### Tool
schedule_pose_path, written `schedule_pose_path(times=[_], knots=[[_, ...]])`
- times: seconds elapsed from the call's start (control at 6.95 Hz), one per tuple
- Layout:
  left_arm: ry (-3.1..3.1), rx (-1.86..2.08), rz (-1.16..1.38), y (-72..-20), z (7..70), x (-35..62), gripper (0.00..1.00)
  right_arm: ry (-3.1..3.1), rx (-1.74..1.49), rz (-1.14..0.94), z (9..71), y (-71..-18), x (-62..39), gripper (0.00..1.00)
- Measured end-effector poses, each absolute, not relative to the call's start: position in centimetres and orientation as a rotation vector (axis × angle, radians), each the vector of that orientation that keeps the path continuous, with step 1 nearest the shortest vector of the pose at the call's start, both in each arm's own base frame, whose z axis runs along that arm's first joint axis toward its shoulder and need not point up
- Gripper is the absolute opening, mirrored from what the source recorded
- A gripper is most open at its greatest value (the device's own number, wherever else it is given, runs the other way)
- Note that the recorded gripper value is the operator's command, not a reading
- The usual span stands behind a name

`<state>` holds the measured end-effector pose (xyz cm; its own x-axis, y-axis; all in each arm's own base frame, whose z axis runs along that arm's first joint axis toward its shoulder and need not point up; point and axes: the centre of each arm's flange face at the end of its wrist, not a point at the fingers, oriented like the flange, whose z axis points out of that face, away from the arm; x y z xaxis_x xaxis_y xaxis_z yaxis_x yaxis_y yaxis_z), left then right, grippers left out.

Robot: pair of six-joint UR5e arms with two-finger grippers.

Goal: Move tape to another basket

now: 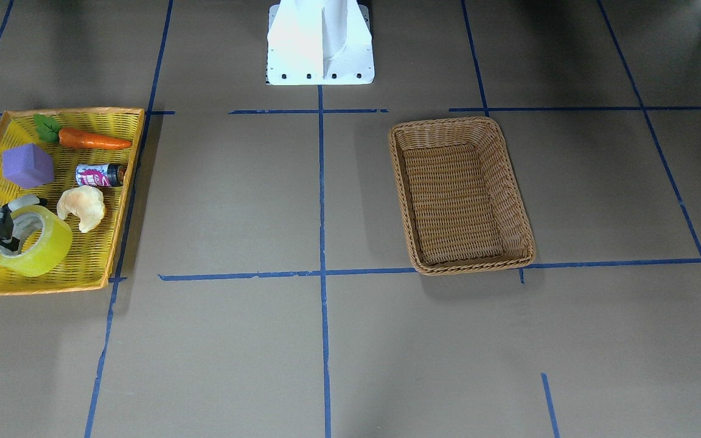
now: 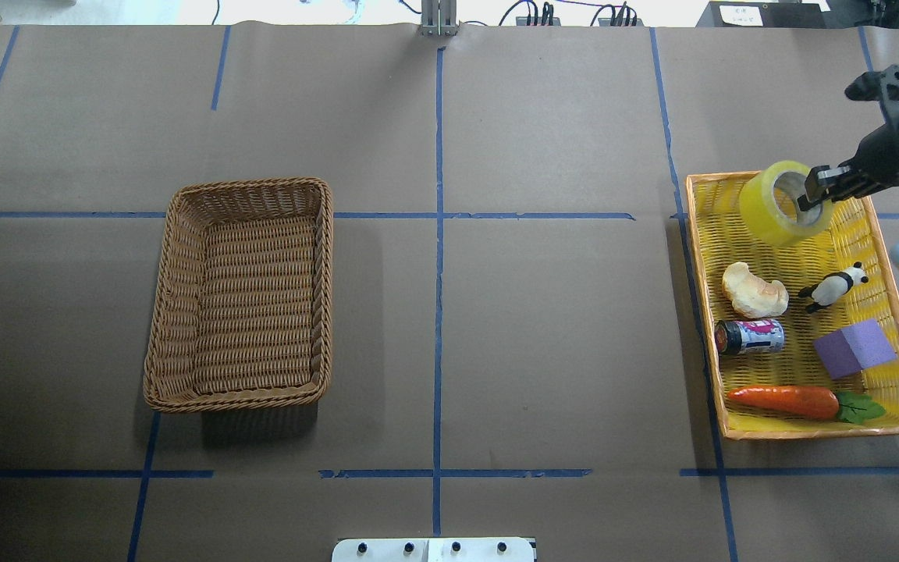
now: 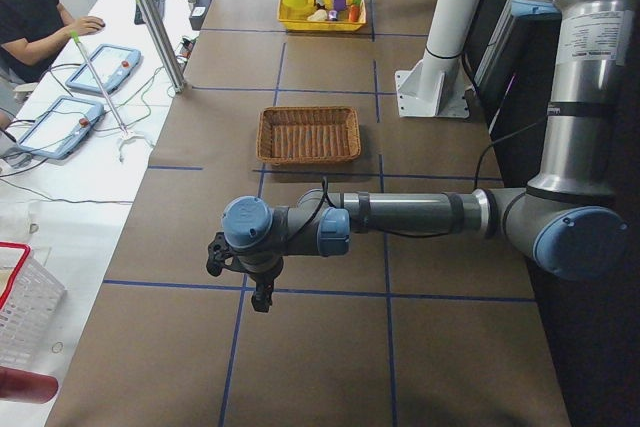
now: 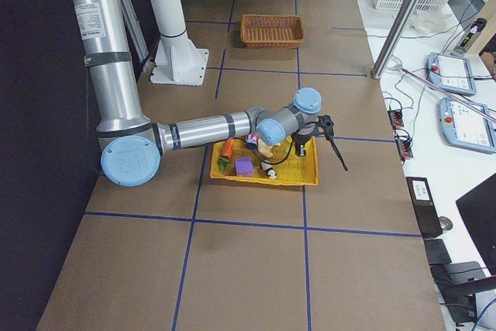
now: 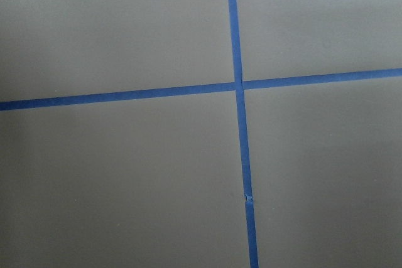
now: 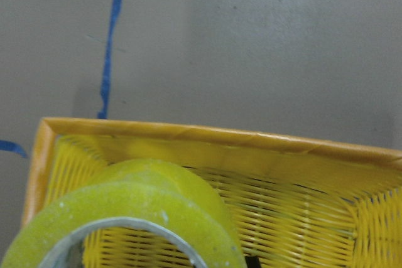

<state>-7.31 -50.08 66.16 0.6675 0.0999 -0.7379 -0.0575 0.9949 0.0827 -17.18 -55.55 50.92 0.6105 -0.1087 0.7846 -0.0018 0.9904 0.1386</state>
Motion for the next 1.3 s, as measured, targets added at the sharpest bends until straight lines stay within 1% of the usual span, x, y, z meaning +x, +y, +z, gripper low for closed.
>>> schedule_pose_path(times=[0.29, 0.72, 1.01, 1.3], knots=[[0.836, 0.076, 0.068, -52.3, 63.6, -6.8, 1.00, -0.989, 0.134, 0.027, 45.5, -55.7, -16.7, 0.00], [0.924, 0.098, -0.005, -57.5, 54.5, -0.4, 1.00, -1.104, 0.086, 0.125, 38.0, -54.5, -20.8, 0.00], [1.023, 0.087, -0.077, -58.5, 47.2, 6.3, 1.00, -1.236, 0.049, 0.194, 34.9, -52.1, -24.4, 0.00], [1.126, 0.034, -0.151, -57.2, 40.8, 14.0, 1.00, -1.330, 0.018, 0.226, 33.2, -50.2, -26.3, 0.00]])
